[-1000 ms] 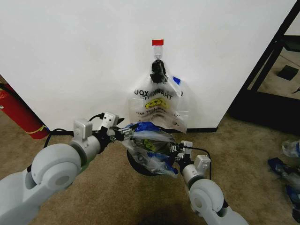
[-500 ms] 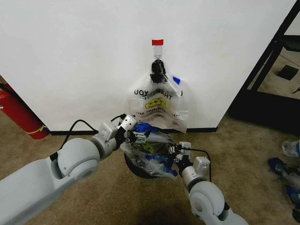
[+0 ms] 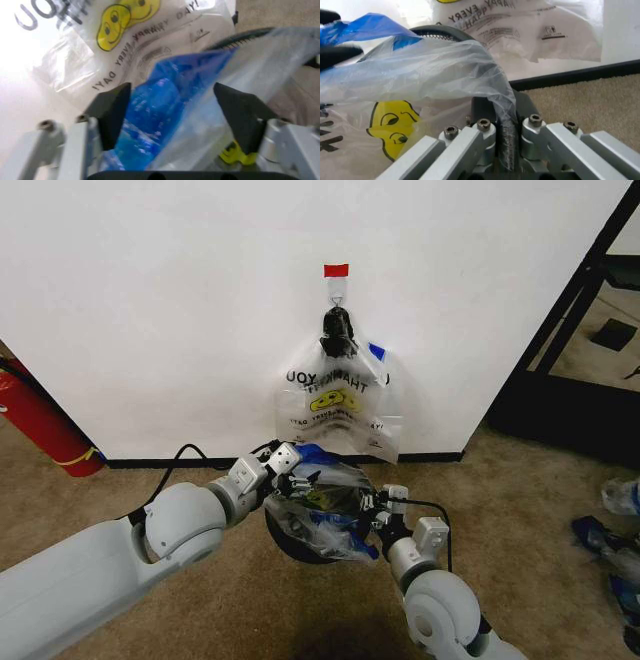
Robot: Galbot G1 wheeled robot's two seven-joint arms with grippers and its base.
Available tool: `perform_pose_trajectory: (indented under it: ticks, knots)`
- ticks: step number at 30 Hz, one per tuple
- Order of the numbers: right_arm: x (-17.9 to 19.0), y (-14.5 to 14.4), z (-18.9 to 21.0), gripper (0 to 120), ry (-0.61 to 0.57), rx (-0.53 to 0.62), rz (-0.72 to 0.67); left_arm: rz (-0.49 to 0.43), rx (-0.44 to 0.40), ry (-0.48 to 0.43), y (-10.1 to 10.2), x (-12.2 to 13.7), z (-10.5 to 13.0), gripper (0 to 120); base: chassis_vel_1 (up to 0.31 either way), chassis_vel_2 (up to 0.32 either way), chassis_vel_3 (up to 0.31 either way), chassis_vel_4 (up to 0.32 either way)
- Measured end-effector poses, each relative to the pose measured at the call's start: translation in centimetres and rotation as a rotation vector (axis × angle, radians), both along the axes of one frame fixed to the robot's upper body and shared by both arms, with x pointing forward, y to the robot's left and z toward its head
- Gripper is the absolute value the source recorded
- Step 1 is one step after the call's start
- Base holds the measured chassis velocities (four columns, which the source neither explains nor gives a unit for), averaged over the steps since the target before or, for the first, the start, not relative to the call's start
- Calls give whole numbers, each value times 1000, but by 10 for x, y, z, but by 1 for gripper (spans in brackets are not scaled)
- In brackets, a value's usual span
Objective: Pick up the garbage bag from the wall and place it over the trash bin.
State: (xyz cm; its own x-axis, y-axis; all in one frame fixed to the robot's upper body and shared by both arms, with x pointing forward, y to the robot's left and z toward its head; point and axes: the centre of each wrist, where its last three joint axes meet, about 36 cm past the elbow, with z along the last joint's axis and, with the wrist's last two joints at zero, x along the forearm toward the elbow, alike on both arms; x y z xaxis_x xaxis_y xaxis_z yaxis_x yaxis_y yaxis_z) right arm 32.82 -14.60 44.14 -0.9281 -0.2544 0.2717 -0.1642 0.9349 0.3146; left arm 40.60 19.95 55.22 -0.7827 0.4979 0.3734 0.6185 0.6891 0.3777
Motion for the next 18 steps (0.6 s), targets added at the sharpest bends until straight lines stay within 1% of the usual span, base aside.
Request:
perform_pose_trajectory:
  ticks: [4, 5, 8, 9, 11, 12, 13, 14, 16, 17, 18]
  knots:
    - [-1, 2, -1, 1, 3, 1, 1, 5, -5, -2, -1, 1, -2, 43, 0, 0, 0, 0]
    - [-1, 2, -1, 1, 3, 1, 1, 5, -5, -2, -1, 1, -2, 43, 0, 0, 0, 0]
    - [0, 4, -1, 1, 6, 1, 3, 3, -12, 4, -1, 0, -3, 34, 0, 0, 0, 0]
    - [0, 4, -1, 1, 7, 1, 3, 3, -16, 7, -1, 0, -3, 27, 0, 0, 0, 0]
    - [0, 5, -1, 1, 11, -1, 3, -1, -25, 9, -2, 0, -4, 18, 0, 0, 0, 0]
    - [0, 5, -1, 1, 11, -1, 3, -1, -25, 9, -2, 0, -4, 18, 0, 0, 0, 0]
    - [0, 5, -2, 1, 14, -2, 4, -1, -28, 8, -2, 2, -5, 14, 0, 0, 0, 0]
    - [0, 6, -2, 1, 16, -4, 5, -1, -30, 7, -2, 2, -5, 12, 0, 0, 0, 0]
    - [-1, 6, -3, 1, 20, -7, 6, -3, -38, 2, -3, 4, -5, 3, 0, 0, 0, 0]
    - [-1, 6, -4, 1, 22, -9, 6, -5, -43, -1, -3, 4, -5, 1, 0, 0, 0, 0]
    - [-1, 6, -5, 1, 23, -14, 5, -10, -51, -7, -4, 5, -3, 0, 0, 0, 0, 0]
